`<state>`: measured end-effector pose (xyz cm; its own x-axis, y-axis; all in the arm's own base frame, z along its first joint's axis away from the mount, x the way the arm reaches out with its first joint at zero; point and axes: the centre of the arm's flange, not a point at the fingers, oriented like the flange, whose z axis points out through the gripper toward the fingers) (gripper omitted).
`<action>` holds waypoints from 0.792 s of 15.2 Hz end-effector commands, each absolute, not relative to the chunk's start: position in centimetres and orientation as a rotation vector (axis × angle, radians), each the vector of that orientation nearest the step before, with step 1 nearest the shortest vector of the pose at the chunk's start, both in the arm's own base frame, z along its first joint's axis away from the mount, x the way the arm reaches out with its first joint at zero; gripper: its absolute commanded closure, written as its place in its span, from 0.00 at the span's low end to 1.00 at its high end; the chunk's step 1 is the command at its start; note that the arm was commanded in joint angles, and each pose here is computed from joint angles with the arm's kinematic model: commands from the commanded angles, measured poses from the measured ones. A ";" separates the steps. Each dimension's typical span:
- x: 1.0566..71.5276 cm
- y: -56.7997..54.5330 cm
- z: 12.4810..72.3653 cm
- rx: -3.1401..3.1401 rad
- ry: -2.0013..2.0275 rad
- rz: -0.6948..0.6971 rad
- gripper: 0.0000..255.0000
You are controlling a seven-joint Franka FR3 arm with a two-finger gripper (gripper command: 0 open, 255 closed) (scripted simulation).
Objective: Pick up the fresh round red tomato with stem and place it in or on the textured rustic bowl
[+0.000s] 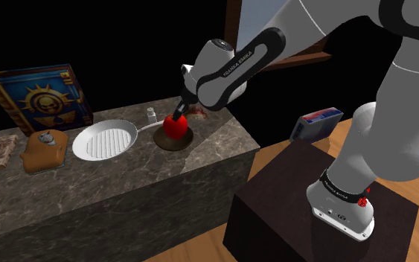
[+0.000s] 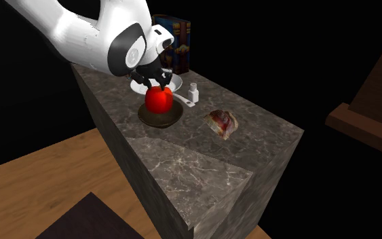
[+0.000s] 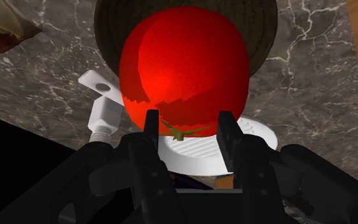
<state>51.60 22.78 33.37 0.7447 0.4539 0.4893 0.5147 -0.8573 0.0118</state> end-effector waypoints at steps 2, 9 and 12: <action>51.5 22.9 32.8 -2.817 -0.785 -0.742 1.00; 51.5 22.9 32.8 -2.817 -0.785 -0.742 0.00; 51.5 22.9 32.8 -2.817 -0.785 -0.742 0.00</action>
